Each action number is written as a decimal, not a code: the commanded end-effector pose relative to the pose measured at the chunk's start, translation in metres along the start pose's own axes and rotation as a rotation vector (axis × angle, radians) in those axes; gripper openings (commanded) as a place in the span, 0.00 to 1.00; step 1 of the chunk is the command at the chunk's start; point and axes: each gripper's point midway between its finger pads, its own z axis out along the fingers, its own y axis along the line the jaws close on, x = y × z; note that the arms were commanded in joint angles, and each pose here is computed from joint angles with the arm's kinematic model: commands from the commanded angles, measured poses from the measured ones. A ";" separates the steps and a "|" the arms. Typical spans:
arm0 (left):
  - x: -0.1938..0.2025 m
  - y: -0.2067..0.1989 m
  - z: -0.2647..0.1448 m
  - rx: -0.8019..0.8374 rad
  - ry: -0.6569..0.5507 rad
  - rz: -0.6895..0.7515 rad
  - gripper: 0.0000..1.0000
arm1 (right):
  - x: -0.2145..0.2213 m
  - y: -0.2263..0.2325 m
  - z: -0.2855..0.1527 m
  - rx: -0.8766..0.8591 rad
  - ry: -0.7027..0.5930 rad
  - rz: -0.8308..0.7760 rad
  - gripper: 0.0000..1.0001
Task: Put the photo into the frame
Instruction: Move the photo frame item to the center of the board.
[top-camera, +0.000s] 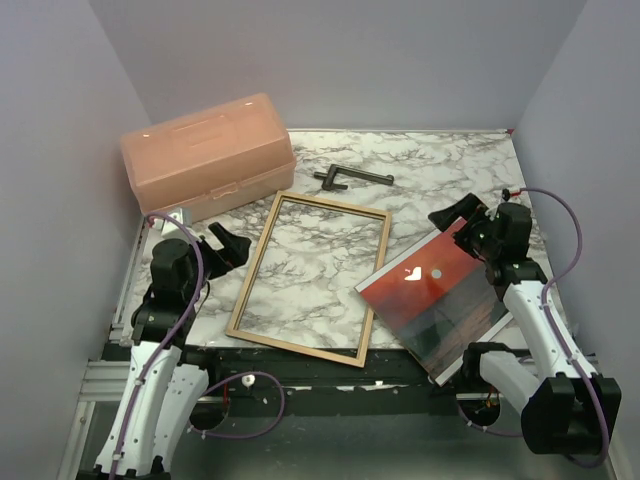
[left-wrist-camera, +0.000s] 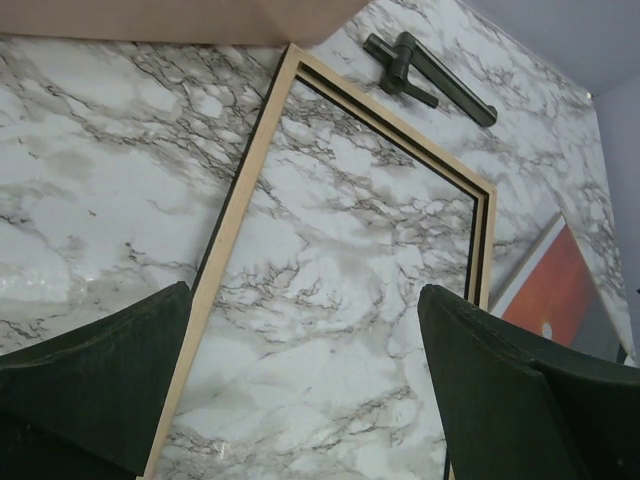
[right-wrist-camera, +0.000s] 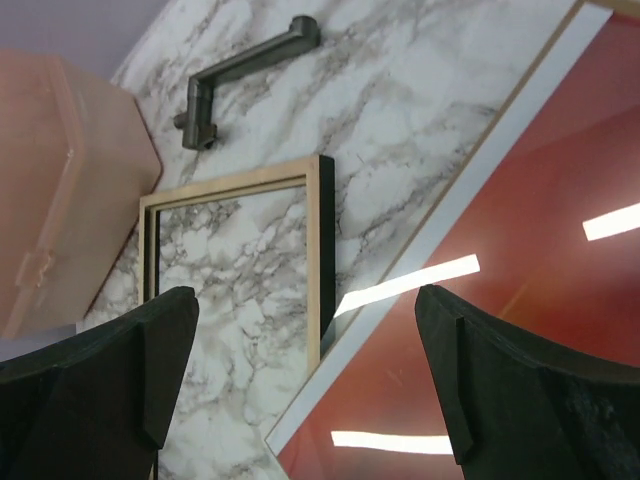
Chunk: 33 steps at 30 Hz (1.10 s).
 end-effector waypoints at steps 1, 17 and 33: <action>0.017 -0.018 -0.009 0.087 0.116 -0.030 0.98 | 0.040 -0.006 -0.017 -0.008 0.159 0.014 1.00; 0.105 -0.057 0.009 0.287 0.529 -0.061 0.99 | 0.105 -0.033 -0.024 -0.013 0.404 -0.004 1.00; 0.220 -0.165 0.052 0.306 0.940 0.008 0.99 | 0.124 -0.034 -0.031 -0.025 0.464 0.073 1.00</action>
